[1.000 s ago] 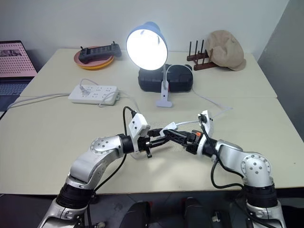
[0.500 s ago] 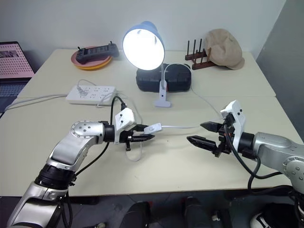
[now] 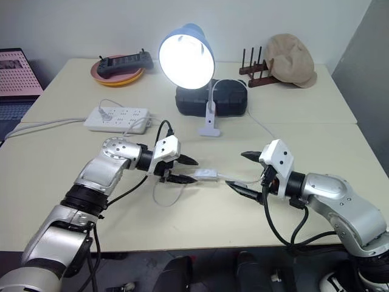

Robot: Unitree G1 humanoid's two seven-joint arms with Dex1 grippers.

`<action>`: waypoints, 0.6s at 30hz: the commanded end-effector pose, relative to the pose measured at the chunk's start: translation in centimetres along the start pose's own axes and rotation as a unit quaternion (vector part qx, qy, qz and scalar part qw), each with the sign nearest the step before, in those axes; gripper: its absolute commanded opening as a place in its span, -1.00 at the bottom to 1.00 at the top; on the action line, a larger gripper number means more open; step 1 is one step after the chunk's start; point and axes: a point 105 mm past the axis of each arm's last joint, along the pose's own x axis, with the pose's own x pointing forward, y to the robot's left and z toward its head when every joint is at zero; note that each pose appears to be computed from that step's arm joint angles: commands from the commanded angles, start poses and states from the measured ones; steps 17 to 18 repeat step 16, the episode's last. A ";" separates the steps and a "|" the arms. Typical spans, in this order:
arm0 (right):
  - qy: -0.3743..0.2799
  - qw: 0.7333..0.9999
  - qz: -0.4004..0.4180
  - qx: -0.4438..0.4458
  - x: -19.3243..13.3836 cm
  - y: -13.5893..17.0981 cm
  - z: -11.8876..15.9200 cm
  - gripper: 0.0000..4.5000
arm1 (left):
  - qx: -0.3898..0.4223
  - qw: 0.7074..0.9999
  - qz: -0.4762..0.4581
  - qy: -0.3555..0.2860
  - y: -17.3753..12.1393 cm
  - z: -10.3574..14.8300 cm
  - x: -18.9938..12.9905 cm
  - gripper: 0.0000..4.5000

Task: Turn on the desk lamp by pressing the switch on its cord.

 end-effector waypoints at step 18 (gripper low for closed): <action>0.072 0.997 0.030 -0.010 -4.9 -3.5 -1.7 1.00 | -0.099 0.966 0.235 0.038 -4.3 -0.8 -14.7 0.98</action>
